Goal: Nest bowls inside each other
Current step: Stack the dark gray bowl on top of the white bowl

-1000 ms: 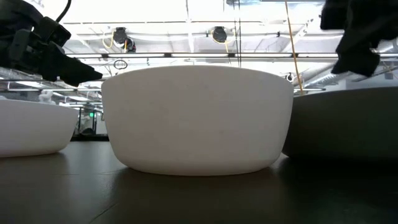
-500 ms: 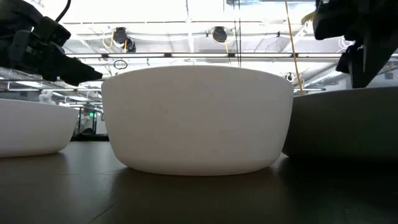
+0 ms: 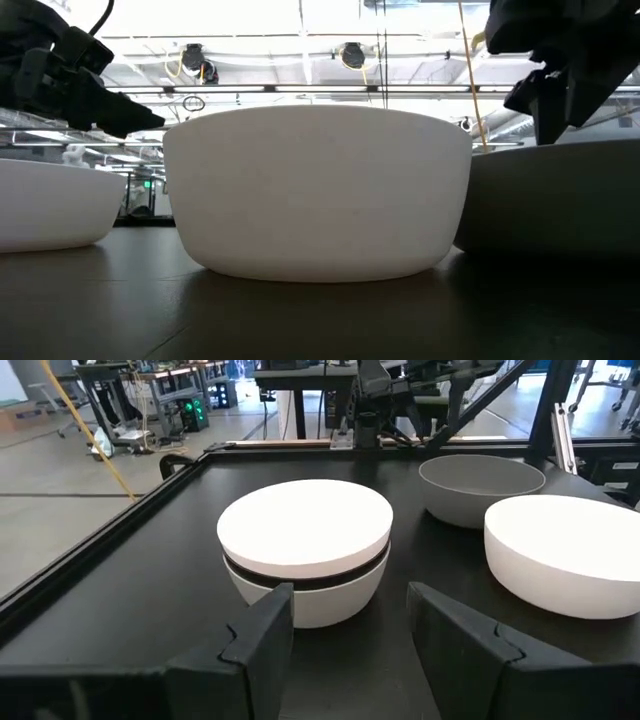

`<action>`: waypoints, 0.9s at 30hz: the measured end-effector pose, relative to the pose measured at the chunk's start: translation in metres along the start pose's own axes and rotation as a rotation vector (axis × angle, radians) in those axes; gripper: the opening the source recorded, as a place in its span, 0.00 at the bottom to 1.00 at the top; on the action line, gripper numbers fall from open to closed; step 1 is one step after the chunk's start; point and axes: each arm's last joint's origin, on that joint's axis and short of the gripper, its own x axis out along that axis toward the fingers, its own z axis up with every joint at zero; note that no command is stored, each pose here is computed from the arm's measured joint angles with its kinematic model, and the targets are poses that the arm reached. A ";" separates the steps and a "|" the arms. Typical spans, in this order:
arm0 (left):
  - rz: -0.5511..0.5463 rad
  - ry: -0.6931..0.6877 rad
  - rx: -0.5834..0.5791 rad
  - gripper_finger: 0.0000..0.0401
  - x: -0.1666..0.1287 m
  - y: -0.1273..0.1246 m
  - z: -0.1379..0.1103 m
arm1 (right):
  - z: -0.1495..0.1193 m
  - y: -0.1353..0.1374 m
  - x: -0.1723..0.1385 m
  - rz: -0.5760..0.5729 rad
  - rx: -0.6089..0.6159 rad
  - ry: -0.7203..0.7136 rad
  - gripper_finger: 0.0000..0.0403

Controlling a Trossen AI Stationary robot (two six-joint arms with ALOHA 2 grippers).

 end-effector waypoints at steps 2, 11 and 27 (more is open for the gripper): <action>0.000 0.000 0.001 0.49 0.000 0.000 0.000 | 0.002 -0.003 0.000 -0.007 0.006 -0.003 0.48; 0.000 0.000 0.001 0.49 0.000 0.000 0.000 | 0.012 -0.015 0.002 -0.023 -0.098 -0.047 0.48; -0.002 0.016 0.003 0.49 0.001 0.000 -0.001 | 0.021 -0.017 0.027 0.022 -0.057 0.043 0.48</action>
